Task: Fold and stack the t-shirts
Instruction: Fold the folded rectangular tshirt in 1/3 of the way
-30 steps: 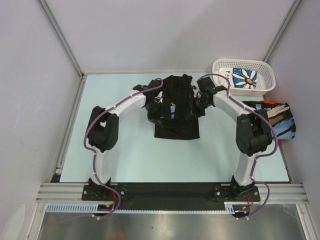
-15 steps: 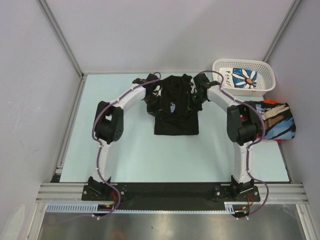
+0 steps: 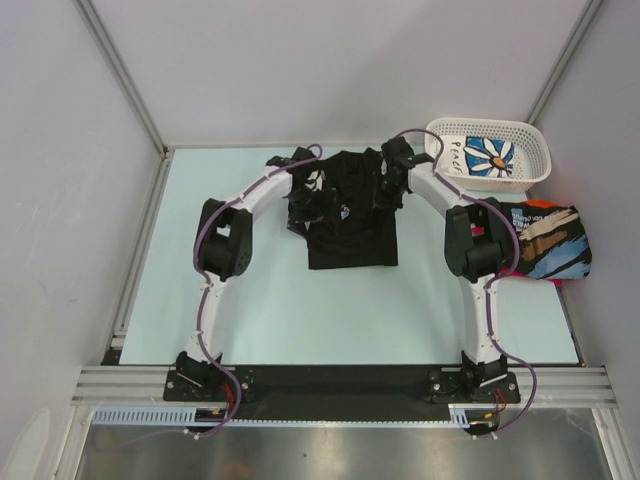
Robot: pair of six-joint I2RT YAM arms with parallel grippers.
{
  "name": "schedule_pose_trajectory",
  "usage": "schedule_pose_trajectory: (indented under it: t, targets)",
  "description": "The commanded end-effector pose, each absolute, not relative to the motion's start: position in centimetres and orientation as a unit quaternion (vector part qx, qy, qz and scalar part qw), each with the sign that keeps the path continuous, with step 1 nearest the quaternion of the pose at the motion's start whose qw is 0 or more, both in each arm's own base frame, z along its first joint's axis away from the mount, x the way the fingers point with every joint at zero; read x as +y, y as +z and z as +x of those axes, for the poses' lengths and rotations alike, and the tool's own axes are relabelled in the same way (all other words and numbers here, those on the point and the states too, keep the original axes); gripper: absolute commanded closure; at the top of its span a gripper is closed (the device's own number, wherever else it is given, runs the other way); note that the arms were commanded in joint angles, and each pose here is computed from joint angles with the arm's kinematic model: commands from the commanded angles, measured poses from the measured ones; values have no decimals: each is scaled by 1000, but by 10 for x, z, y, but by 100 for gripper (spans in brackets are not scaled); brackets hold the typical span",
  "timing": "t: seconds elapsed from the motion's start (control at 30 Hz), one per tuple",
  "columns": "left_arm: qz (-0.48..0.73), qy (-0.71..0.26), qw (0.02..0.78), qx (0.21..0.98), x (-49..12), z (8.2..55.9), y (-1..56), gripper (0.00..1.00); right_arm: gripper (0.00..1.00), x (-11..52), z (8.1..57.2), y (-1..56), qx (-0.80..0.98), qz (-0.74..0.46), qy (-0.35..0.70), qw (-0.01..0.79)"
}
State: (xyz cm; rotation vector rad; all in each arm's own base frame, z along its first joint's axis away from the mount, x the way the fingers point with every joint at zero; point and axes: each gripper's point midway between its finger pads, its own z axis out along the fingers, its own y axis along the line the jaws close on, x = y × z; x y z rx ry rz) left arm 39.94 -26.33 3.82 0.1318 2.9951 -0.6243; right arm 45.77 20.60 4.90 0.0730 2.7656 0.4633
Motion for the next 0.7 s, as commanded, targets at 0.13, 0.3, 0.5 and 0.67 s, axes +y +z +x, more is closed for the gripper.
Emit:
schedule_pose_trajectory:
  t: [0.13, 0.3, 0.5, 0.67]
  targets:
    - [56, -234, 107, 965, -263, 424, 84, 0, 54, 184, 512, 99, 949, 77, 105, 288]
    - [59, -238, 134, 960, -258, 422, 110, 0, 51, 170, 513, 123, 935, 95, 83, 332]
    - [83, -256, 181, 946, -253, 410, 156, 33, 57, 177, 490, 168, 908, 79, 147, 385]
    - [86, -249, 141, 954, -246, 386, 131, 100, 100, 188, 456, 170, 909, 66, 199, 359]
